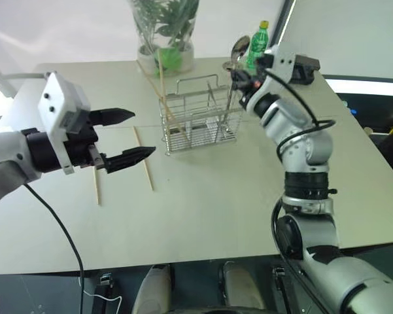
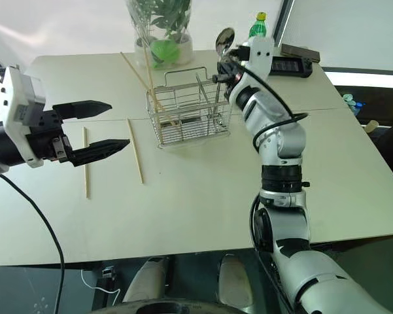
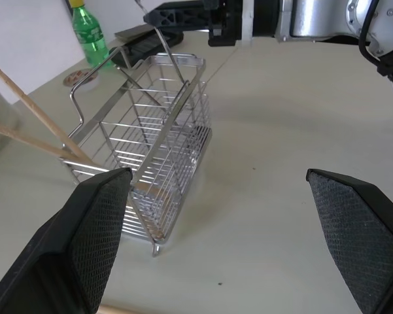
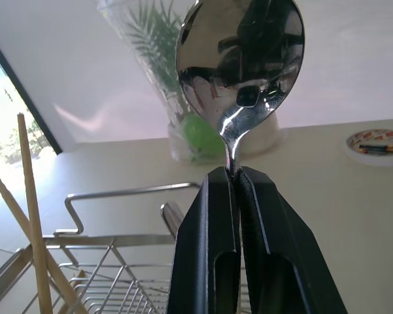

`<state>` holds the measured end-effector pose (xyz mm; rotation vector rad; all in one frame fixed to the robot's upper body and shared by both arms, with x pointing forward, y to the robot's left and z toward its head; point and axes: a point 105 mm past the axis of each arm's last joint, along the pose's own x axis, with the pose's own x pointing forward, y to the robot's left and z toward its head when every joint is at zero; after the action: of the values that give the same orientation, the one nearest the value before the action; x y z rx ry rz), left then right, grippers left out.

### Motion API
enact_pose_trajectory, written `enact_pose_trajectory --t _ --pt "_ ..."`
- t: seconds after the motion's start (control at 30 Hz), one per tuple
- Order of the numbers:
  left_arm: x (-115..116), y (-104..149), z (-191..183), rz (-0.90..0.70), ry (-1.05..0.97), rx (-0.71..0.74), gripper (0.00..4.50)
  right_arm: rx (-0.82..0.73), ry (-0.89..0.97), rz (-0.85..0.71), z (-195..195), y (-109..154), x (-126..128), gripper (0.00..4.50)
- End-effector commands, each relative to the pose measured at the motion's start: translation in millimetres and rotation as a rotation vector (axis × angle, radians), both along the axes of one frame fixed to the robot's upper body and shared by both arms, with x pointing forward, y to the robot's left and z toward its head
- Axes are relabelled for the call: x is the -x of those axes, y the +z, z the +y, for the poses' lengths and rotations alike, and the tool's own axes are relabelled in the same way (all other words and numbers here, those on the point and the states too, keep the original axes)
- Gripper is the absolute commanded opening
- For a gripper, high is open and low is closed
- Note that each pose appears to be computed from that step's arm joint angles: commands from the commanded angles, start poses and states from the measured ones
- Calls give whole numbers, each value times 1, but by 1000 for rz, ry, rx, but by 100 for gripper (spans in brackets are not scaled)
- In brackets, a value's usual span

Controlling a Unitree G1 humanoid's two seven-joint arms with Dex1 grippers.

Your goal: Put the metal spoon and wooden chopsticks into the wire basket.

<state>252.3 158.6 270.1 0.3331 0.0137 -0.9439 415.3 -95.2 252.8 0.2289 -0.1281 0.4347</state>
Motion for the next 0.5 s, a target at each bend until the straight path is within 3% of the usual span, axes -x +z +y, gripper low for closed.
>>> enact_pose_trajectory --t 0.03,0.13,0.37,0.5 --pt "4 12 0 -55 -1 -6 450 -14 1 -69 6 9 3 11" --pt "3 13 0 -57 -1 -3 450 -30 -19 -55 3 3 1 95" --pt "1 16 1 -64 2 6 450 -33 -54 -83 -12 14 2 428" --pt "0 16 5 -64 27 8 450 -19 -42 -131 -28 36 8 428"
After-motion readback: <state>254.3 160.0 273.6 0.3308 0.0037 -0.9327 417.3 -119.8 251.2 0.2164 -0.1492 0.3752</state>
